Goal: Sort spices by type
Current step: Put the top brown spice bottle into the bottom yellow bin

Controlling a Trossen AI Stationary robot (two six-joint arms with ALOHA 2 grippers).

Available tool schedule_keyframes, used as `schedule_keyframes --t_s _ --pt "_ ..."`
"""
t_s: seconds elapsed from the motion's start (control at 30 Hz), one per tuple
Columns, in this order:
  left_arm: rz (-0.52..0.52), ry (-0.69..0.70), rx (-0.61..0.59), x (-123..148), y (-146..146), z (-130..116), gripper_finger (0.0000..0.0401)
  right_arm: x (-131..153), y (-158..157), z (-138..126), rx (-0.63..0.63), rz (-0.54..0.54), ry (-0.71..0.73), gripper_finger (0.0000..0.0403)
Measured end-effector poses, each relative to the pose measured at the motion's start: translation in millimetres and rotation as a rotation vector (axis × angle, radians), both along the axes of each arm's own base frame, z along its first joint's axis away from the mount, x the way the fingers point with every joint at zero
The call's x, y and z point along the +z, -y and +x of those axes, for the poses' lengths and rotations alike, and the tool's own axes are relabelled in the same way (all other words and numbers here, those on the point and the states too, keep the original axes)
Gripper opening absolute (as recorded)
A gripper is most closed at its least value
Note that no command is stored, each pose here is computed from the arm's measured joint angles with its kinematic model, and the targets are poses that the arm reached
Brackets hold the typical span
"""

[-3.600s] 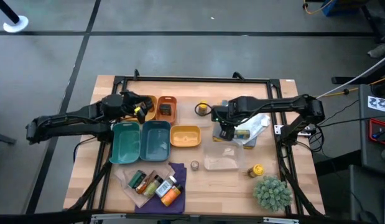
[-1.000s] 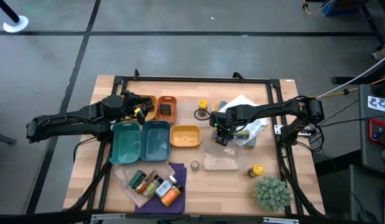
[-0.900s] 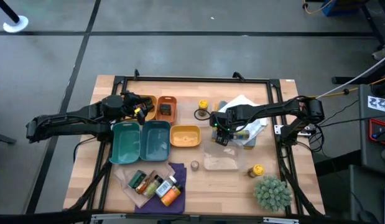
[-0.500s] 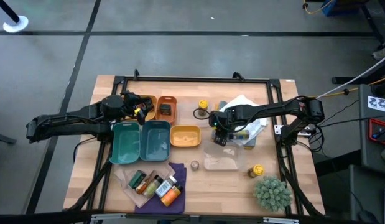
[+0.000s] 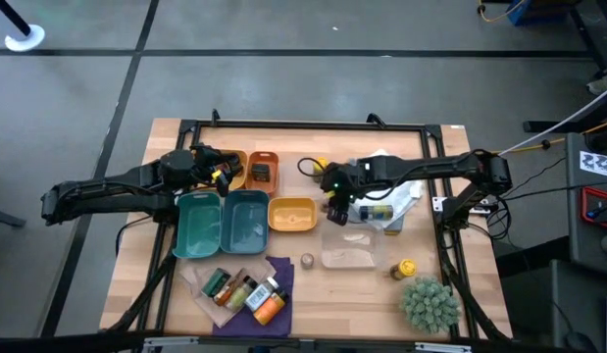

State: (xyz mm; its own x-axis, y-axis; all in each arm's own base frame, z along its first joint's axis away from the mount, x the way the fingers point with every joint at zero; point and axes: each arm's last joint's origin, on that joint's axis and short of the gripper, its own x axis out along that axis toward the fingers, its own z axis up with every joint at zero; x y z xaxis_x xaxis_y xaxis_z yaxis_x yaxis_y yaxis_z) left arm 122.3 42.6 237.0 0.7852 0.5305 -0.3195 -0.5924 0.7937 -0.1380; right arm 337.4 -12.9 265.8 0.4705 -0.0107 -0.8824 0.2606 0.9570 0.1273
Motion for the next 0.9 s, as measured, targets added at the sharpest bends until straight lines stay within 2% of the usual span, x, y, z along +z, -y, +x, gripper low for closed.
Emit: schedule_keyframes --t_s 0.17,0.37,0.9 --pt "0.000 0.000 0.000 0 0 0 0.0239 10 1 11 0.057 -0.069 0.117 0.0156" --pt "0.000 0.000 0.000 0 0 0 0.0239 -1 2 31 0.151 -0.128 0.201 0.0156" --pt "0.000 -0.001 0.000 0 0 0 0.0239 -58 3 55 0.300 -0.195 0.069 0.0156"
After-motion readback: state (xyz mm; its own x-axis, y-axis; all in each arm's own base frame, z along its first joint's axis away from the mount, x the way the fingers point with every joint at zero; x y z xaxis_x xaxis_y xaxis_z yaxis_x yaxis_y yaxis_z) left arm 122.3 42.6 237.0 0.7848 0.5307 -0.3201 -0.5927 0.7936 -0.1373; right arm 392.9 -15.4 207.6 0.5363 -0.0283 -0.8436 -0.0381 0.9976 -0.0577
